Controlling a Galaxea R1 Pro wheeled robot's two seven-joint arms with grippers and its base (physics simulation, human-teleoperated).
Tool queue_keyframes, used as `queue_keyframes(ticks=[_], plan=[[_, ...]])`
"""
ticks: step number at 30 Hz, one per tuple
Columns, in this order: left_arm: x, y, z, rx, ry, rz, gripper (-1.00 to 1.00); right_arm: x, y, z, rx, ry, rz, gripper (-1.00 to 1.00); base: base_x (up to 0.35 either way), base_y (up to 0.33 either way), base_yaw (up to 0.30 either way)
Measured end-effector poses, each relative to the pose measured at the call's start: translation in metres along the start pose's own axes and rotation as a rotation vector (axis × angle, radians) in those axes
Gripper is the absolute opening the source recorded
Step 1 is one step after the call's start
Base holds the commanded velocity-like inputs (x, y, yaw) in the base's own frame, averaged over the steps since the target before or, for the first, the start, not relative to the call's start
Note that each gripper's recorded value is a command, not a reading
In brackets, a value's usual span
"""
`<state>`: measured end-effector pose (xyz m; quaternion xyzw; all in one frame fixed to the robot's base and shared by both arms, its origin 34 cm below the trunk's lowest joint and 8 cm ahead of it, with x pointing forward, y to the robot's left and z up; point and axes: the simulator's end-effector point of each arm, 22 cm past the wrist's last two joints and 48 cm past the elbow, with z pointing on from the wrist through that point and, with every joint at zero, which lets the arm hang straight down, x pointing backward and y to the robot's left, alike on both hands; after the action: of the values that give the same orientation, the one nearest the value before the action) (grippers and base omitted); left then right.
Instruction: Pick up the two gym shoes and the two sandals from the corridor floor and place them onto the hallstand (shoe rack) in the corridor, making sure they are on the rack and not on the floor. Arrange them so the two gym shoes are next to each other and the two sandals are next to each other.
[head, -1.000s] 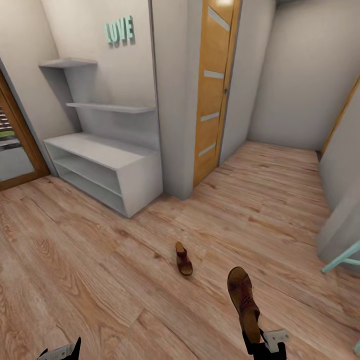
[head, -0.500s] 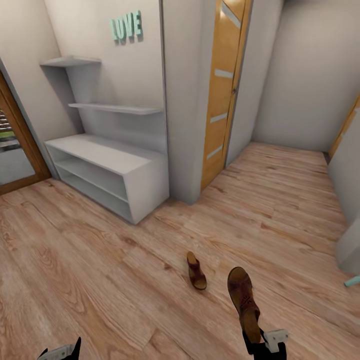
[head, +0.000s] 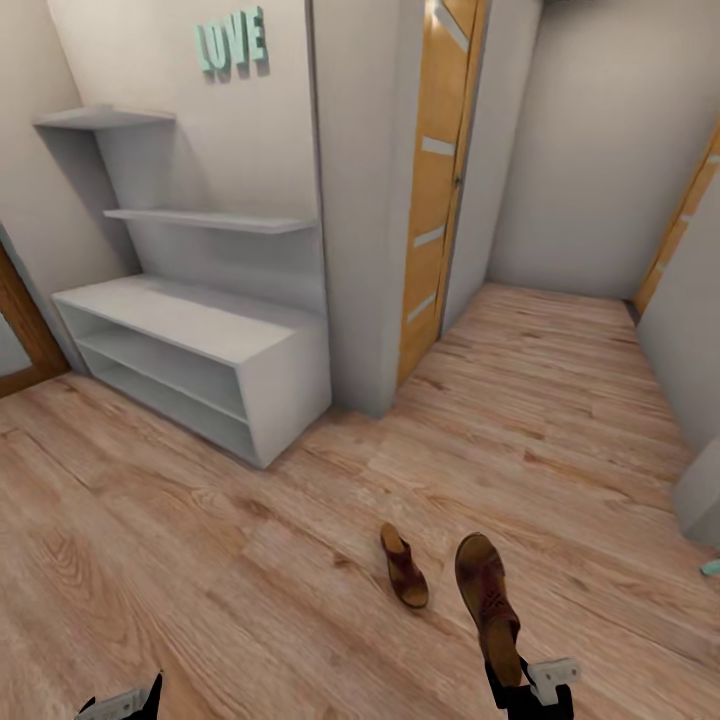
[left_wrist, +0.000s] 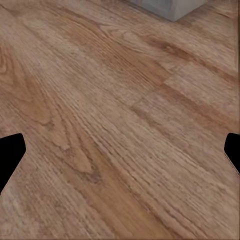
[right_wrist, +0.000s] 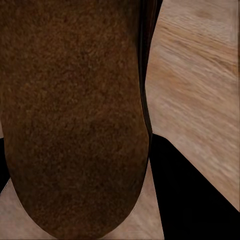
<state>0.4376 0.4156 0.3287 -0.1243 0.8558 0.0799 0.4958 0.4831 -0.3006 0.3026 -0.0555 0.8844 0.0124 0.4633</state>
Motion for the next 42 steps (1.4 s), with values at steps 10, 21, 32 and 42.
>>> queue_keyframes(ticks=[10,21,32,42], plan=[[0.0,0.0,0.0,0.0,0.0,0.0,1.0,0.0,0.0,0.0,0.0,0.0,0.0,-1.0,0.234,0.237,-0.262],[0.001,0.0,0.0,-0.001,0.002,0.001,1.0,0.001,0.0,0.0,0.0,0.003,0.001,-1.0,0.229,0.239,-0.187],[0.006,0.002,0.0,-0.004,0.013,-0.001,1.0,0.007,0.0,0.0,0.0,0.015,0.003,-1.0,0.083,0.29,-0.158],[0.011,0.002,-0.001,-0.004,0.026,0.002,1.0,0.013,0.001,0.0,-0.001,0.028,0.004,-1.0,0.002,0.306,-0.18]])
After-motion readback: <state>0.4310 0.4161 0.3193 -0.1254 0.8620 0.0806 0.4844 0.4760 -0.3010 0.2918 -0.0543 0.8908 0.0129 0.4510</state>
